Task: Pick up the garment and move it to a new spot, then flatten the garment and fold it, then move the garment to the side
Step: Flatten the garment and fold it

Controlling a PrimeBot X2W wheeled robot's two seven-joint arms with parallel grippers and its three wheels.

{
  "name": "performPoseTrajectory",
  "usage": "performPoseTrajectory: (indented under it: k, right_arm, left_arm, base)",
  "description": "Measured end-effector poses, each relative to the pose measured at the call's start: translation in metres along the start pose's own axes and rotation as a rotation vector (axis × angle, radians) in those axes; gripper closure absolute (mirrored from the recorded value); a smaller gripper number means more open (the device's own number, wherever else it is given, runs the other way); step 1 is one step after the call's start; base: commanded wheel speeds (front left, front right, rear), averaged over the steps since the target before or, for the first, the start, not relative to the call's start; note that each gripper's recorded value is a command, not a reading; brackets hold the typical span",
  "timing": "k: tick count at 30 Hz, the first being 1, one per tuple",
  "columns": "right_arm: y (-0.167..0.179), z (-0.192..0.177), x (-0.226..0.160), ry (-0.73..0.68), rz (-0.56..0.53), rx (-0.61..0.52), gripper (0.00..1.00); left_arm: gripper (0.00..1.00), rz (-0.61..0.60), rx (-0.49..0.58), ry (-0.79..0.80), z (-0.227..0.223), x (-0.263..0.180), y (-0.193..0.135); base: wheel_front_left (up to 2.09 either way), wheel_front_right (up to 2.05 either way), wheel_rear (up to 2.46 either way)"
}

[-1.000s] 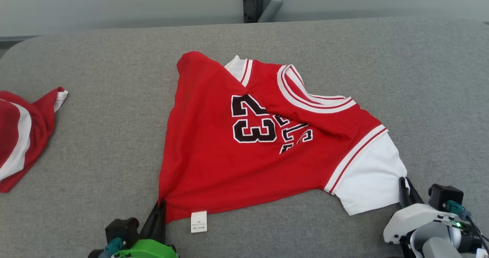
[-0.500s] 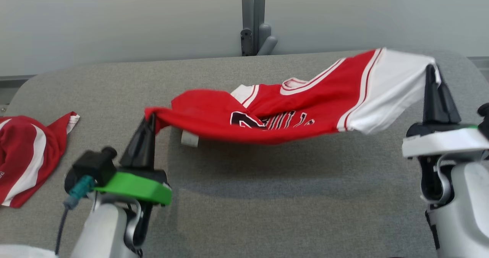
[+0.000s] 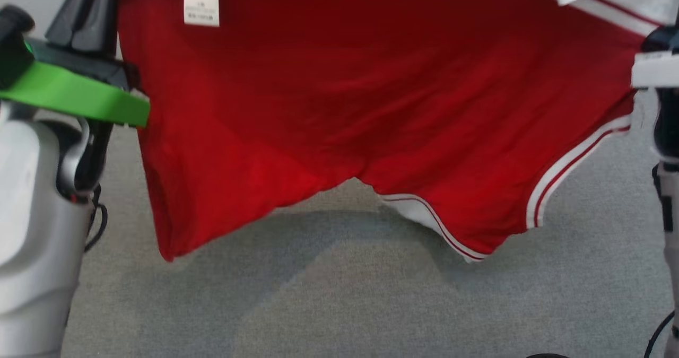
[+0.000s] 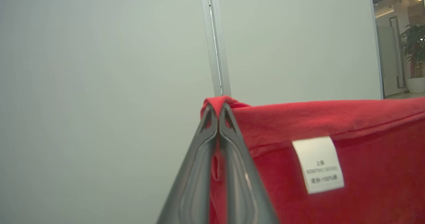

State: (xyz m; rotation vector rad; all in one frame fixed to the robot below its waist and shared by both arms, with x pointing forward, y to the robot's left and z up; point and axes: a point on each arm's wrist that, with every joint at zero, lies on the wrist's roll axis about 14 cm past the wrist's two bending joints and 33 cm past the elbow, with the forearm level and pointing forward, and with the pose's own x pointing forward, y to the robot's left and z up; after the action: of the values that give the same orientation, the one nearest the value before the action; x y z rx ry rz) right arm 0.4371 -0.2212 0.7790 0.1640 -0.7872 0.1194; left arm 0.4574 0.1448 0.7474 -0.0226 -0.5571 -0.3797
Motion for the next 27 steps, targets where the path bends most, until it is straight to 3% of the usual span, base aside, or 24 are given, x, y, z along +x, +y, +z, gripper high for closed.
performPoseTrajectory:
  k: [7, 10, 13, 20, 23, 27]
  right_arm:
    - [-0.008, -0.030, 0.067, 0.021, 0.035, -0.087, 1.00]
    - [-0.018, -0.042, 0.104, -0.001, 0.016, -0.113, 1.00]
    - [-0.033, -0.057, 0.132, 0.003, 0.006, -0.199, 1.00]
    - [-0.049, -0.029, 0.182, -0.189, -0.038, -0.273, 1.00]
    - [-0.058, -0.059, 0.178, -0.143, -0.050, -0.275, 1.00]
    - [-0.074, -0.139, 0.147, 0.039, -0.057, -0.265, 1.00]
  left_arm:
    - [1.00, -0.016, 0.060, 0.010, -0.015, 0.069, 0.018]
    - [1.00, -0.023, 0.146, 0.037, -0.034, 0.101, 0.029]
    - [1.00, -0.027, 0.179, 0.026, -0.050, 0.134, 0.035]
    - [1.00, -0.022, 0.294, -0.064, -0.063, 0.189, 0.052]
    - [1.00, -0.014, 0.262, -0.060, -0.084, 0.199, 0.052]
    - [1.00, 0.007, 0.179, 0.060, -0.155, 0.183, 0.060]
  base:
    - [0.00, 0.00, 0.00]
    - [0.00, 0.00, 0.00]
    - [0.00, 0.00, 0.00]
    - [0.00, 0.00, 0.00]
    - [0.00, 0.00, 0.00]
    - [0.00, 0.00, 0.00]
